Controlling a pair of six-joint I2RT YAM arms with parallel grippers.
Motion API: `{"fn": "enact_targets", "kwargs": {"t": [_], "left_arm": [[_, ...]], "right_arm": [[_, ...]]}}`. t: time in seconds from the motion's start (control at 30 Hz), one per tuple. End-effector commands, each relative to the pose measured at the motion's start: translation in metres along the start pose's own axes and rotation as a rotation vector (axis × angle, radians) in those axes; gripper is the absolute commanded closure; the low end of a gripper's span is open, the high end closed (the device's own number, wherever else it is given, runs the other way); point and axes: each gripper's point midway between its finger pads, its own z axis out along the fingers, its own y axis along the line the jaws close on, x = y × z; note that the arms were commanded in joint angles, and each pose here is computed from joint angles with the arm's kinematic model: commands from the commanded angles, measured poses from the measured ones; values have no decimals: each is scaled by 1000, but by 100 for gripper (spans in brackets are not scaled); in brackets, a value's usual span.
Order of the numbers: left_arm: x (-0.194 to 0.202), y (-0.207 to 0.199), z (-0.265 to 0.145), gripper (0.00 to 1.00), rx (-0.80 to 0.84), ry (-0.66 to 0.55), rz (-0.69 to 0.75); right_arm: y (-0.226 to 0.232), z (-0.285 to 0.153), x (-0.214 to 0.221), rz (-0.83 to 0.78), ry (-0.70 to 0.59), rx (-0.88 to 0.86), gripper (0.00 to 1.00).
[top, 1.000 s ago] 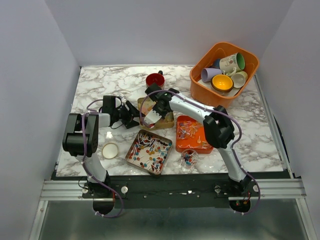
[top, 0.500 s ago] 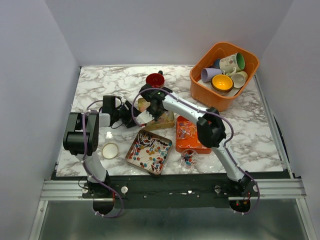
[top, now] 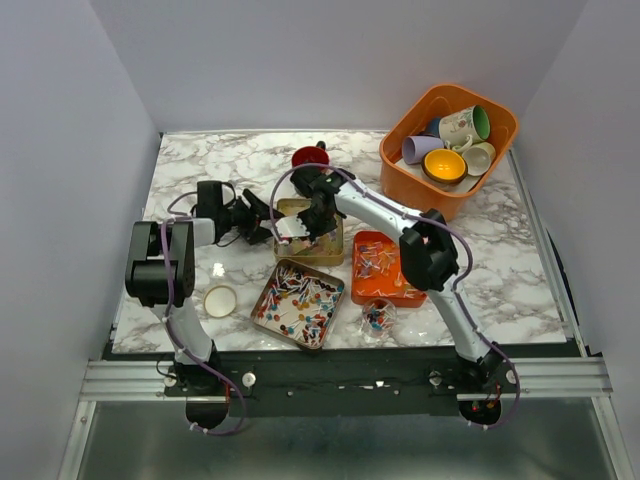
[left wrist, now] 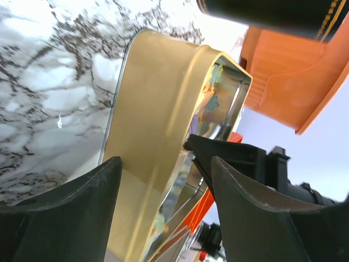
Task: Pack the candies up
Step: Scoop the fake candies from the storage box.
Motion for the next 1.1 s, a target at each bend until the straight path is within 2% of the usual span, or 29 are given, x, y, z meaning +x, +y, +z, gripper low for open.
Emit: {"fn": "enact_targets", "kwargs": {"t": [0.0,0.33,0.47,0.67,0.87,1.07], "left_arm": [[12,-18,-16,26,61,85,32],[9,-35,-46,24,81,85,104],[7,-41,-56,24,72,93,145],[-4,-54,-73,23,67,74,221],[-21,-62,-90,23,37,3,307],[-20,-71,-104,24,34,-37,387]], "right_arm": [[16,-1,-40,40,-238,-42,99],[1,-14,-16,114,-239,28,99],[-7,-26,0,119,-176,76,99],[-19,-57,17,132,-114,161,99],[-23,-100,21,180,-125,245,99],[2,-128,26,217,-106,264,99]]}}
